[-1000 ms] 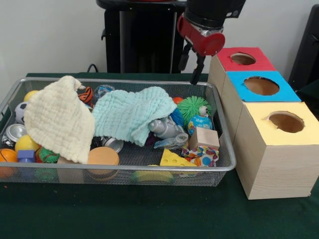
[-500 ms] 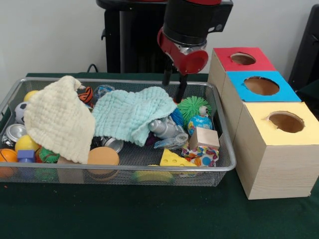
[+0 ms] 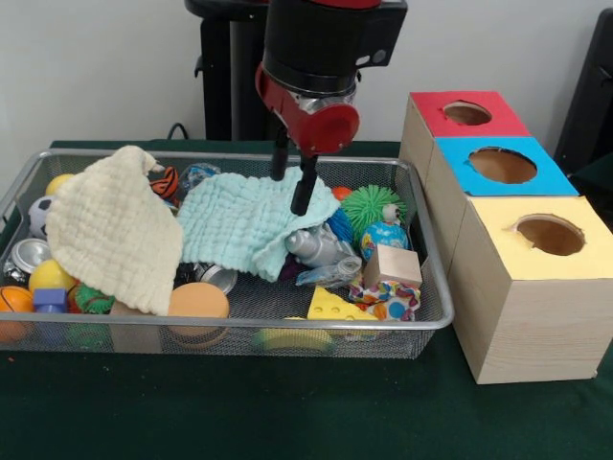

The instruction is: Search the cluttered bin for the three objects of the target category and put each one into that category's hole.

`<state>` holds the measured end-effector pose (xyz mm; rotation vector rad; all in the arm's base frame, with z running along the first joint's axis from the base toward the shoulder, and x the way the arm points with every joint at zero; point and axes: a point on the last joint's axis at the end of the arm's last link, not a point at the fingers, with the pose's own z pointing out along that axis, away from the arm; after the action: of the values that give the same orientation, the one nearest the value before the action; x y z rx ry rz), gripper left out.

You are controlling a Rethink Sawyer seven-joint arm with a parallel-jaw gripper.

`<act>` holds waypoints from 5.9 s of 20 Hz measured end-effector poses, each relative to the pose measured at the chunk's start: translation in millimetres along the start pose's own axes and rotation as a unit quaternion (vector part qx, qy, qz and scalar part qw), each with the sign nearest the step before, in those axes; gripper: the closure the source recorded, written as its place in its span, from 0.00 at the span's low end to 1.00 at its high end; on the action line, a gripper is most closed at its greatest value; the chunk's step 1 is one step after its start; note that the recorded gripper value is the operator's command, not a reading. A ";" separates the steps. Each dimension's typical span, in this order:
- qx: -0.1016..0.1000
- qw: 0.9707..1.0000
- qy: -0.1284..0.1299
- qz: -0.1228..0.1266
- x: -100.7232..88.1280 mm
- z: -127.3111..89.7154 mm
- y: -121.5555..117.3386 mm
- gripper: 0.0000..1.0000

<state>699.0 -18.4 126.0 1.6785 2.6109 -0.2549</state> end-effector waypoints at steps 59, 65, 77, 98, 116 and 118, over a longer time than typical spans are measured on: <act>-0.009 0.993 -0.008 -0.114 -56.5 118.4 -10.2 0.00; -0.002 0.992 -0.009 -0.127 -48.9 134.6 -15.7 0.00; -0.013 0.989 -0.014 -0.144 -33.1 159.1 -14.4 0.00; -0.030 0.991 -0.006 -0.133 -40.8 158.2 -10.9 0.00; -0.033 0.991 -0.004 -0.132 -41.2 157.9 -9.9 0.00; -0.032 0.991 -0.003 -0.132 -40.8 158.0 -10.4 0.00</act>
<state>696.3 -83.4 -24.0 1.3092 2.7996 -0.1782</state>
